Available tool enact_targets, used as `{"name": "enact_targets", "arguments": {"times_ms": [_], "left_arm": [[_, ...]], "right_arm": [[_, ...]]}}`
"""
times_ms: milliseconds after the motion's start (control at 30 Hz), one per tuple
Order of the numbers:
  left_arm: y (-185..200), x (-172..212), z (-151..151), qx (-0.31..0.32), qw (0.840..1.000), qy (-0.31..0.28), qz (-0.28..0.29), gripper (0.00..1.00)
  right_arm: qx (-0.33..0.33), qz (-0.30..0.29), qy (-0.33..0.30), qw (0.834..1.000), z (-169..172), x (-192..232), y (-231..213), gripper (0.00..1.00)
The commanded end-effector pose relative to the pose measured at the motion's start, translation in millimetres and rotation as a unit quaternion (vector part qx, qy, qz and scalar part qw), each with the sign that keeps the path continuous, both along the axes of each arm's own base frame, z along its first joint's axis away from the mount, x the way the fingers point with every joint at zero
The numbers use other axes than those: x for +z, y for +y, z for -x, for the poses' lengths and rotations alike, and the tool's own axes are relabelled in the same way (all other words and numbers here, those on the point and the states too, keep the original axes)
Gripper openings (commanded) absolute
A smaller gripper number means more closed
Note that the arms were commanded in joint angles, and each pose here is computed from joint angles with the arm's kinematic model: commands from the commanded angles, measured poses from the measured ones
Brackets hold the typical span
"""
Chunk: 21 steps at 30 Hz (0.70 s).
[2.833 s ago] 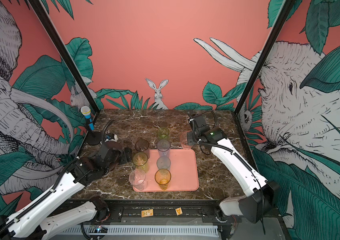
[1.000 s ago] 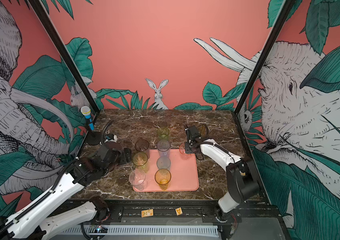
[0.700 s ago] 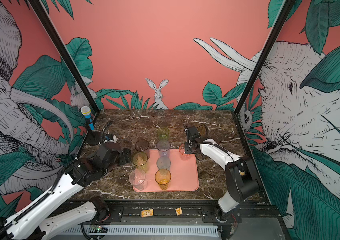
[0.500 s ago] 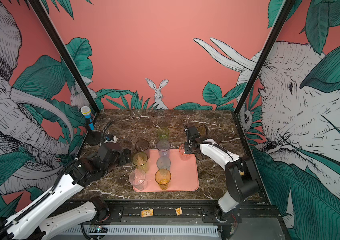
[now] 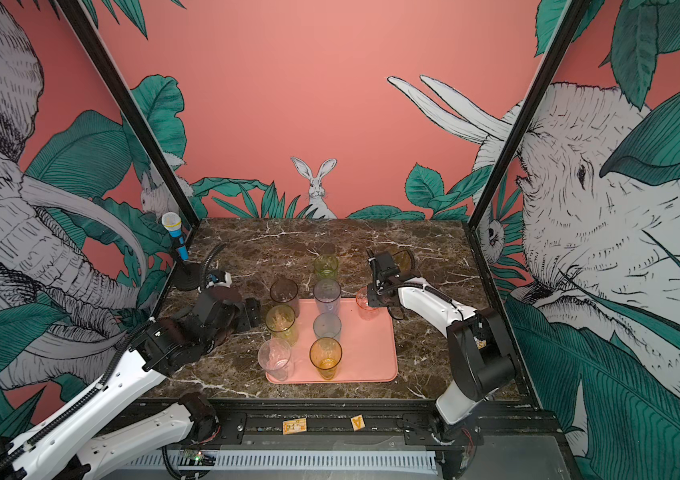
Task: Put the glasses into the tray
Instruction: 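Lower the pink glass onto the tray edge and open the right gripper, then raise right gripper and reach toward the green glass on the table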
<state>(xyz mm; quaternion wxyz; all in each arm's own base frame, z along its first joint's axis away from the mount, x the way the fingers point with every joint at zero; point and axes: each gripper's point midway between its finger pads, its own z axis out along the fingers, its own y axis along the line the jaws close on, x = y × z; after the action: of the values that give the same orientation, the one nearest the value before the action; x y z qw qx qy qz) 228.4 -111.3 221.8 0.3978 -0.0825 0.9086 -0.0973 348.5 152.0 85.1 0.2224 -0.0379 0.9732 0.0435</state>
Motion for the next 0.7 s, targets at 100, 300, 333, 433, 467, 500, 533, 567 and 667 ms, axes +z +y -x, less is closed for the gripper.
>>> {"name": "enact_targets", "arguments": {"times_ms": [100, 300, 333, 433, 467, 500, 533, 567, 667], "left_arm": [[10.2, -1.6, 4.4, 0.016, 1.000, -0.002, -0.002, 0.85], [10.2, -0.9, 5.2, 0.015, 1.000, -0.002, -0.001, 0.85], [10.5, -1.6, 5.5, 0.015, 1.000, -0.002, -0.001, 0.85], [11.2, -1.8, 5.8, 0.016, 1.000, -0.003, -0.001, 0.85], [11.1, -1.2, 5.7, 0.017, 1.000, -0.004, 0.001, 0.85], [11.1, -1.2, 5.7, 0.016, 1.000, -0.004, 0.000, 0.85], [11.1, -1.5, 5.7, 0.016, 1.000, -0.003, 0.000, 0.85], [10.9, -1.5, 5.7, 0.016, 1.000, -0.003, 0.000, 0.85], [11.5, -0.5, 5.9, 0.017, 1.000, -0.005, 0.001, 0.85]], "right_arm": [[-0.005, -0.002, 0.000, 1.000, -1.7, 7.0, -0.4, 0.33], [0.000, -0.006, -0.016, 1.000, -0.7, 32.8, -1.2, 0.53], [0.001, -0.006, -0.020, 1.000, -0.5, 37.6, -1.6, 0.55], [0.002, -0.008, -0.038, 0.999, -0.9, 56.7, -3.5, 0.58], [0.002, -0.010, -0.045, 0.999, -1.2, 64.3, -3.8, 0.59], [0.002, -0.011, -0.051, 0.999, -1.0, 70.5, -4.6, 0.60], [0.003, -0.014, -0.057, 0.998, -1.2, 76.8, -4.2, 0.60], [0.003, -0.017, -0.063, 0.998, -1.6, 83.8, -4.1, 0.60], [0.005, -0.025, -0.081, 0.996, -3.1, 103.4, -3.0, 0.61]]}}
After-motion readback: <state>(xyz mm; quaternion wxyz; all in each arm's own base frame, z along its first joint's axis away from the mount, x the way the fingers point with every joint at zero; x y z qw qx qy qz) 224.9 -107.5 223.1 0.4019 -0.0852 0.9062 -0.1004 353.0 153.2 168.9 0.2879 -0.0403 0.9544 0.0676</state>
